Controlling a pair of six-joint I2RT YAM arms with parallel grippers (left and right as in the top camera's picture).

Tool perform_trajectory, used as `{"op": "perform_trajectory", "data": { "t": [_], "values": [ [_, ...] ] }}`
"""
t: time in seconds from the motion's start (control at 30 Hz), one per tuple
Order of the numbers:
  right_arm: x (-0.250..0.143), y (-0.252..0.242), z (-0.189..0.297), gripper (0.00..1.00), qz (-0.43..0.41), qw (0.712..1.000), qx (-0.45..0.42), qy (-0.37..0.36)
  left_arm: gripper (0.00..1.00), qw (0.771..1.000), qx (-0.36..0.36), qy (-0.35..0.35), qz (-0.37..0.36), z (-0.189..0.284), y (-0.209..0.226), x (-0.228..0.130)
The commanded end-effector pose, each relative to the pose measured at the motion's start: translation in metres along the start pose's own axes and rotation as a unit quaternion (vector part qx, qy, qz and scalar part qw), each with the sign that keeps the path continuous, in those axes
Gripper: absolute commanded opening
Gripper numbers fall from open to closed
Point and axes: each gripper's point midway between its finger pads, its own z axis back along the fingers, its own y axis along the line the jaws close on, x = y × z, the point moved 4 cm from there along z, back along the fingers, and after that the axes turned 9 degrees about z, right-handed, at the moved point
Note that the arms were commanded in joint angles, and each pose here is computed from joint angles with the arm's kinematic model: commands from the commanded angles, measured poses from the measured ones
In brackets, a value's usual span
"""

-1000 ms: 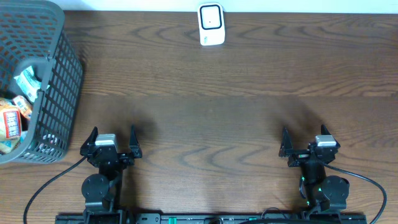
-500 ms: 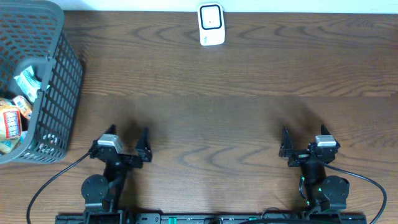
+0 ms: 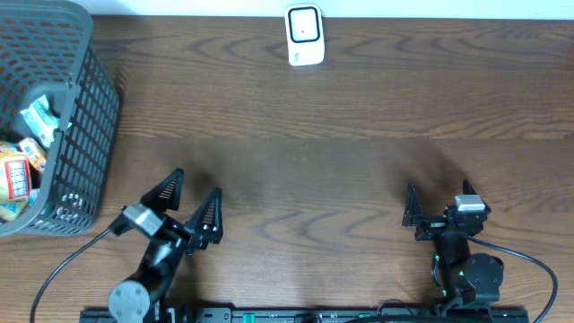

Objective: Scan the item barcode
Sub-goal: 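Raise the left gripper and swing it over the grey basket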

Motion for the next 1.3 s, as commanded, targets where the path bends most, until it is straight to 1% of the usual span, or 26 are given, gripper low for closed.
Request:
{"op": "perform_trajectory", "data": {
  "t": [0.0, 0.1, 0.27, 0.4, 0.5, 0.6, 0.7, 0.77, 0.87, 0.93, 1.0, 1.1, 1.27],
  "values": [
    [0.000, -0.002, 0.000, 0.99, -0.006, 1.000, -0.006, 0.000, 0.98, 0.999, -0.043, -0.031, -0.008, 0.000, -0.026, 0.023],
    [0.000, -0.002, 0.000, 0.99, -0.006, 1.000, -0.006, 0.000, 0.98, 0.996, -0.059, -0.060, -0.033, 0.000, -0.049, 0.048],
    [0.000, -0.002, 0.000, 0.99, -0.006, 1.000, -0.006, 0.000, 0.98, 0.990, -0.077, -0.082, -0.084, -0.005, -0.081, 0.082],
    [0.000, -0.002, 0.000, 0.99, -0.006, 1.000, -0.006, 0.000, 0.98, 0.984, -0.086, -0.098, -0.125, -0.017, -0.110, 0.118],
    [0.000, -0.002, 0.000, 0.99, -0.006, 1.000, -0.006, 0.000, 0.98, 0.983, -0.079, -0.093, -0.138, -0.034, -0.130, 0.150],
    [0.000, -0.002, 0.000, 0.99, -0.006, 1.000, -0.006, 0.000, 0.98, 0.986, -0.037, -0.050, -0.154, -0.060, -0.139, 0.176],
    [0.000, -0.002, 0.000, 0.99, -0.006, 1.000, -0.006, 0.000, 0.97, 0.987, 0.062, 0.012, -0.147, -0.085, -0.132, 0.201],
    [0.000, -0.002, 0.000, 0.99, -0.006, 1.000, -0.006, 0.000, 0.98, 0.977, 0.122, 0.068, -0.163, -0.099, -0.128, 0.215],
    [0.000, -0.002, 0.000, 0.99, -0.006, 1.000, -0.006, 0.000, 0.97, 0.960, 0.145, 0.143, -0.191, -0.112, -0.132, 0.224],
    [0.000, -0.002, 0.000, 0.99, -0.006, 1.000, -0.006, 0.000, 0.97, 0.948, 0.157, 0.170, -0.217, -0.118, -0.131, 0.230],
    [0.000, -0.002, 0.000, 0.99, -0.006, 1.000, -0.006, 0.000, 0.98, 0.939, 0.190, 0.166, -0.235, -0.126, -0.121, 0.240],
    [0.000, -0.002, 0.000, 0.99, -0.006, 1.000, -0.006, 0.000, 0.97, 0.932, 0.271, 0.123, -0.207, -0.131, -0.105, 0.262],
    [0.000, -0.002, 0.000, 0.99, -0.006, 1.000, -0.006, 0.000, 0.98, 0.915, 0.321, 0.155, -0.190, -0.140, -0.088, 0.275]
  ]
}}
